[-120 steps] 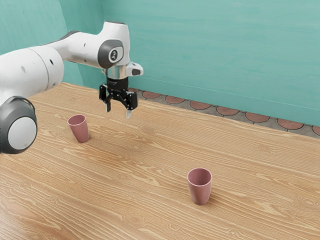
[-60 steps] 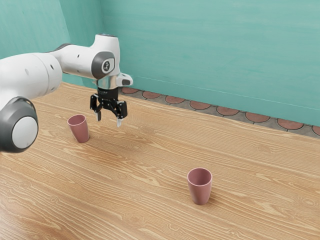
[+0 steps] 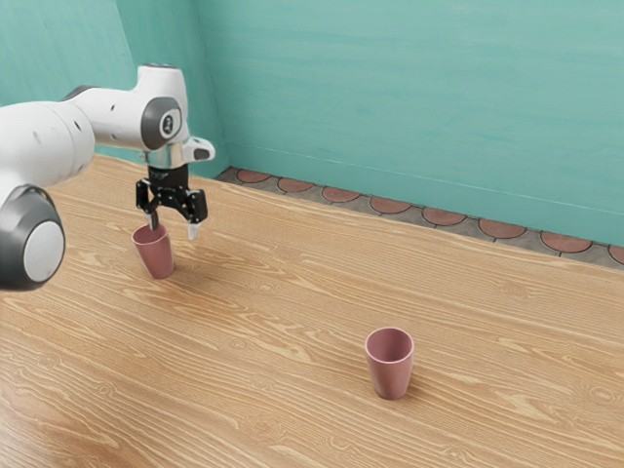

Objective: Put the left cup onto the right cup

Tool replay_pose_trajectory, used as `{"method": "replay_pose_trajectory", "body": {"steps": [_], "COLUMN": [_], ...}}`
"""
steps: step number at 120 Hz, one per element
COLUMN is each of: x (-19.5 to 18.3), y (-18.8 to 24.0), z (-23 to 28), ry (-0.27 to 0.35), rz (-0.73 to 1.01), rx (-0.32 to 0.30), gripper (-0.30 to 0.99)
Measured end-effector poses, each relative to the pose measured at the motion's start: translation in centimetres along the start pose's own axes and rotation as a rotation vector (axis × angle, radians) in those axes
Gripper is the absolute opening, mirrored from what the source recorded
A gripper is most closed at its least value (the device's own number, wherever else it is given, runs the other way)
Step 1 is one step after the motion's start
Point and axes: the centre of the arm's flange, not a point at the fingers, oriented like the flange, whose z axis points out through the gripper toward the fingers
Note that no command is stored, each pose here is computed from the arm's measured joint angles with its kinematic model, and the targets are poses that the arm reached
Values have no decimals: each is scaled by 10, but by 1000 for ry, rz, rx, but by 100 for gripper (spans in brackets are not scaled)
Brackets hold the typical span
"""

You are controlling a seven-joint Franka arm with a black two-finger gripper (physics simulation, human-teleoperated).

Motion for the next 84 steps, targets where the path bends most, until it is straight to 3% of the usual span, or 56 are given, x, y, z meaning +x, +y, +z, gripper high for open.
{"method": "replay_pose_trajectory", "body": {"steps": [84], "x": [27], "y": [-41], "z": [18], "ry": [73], "rz": [20], "rx": [-29], "gripper": [69]}}
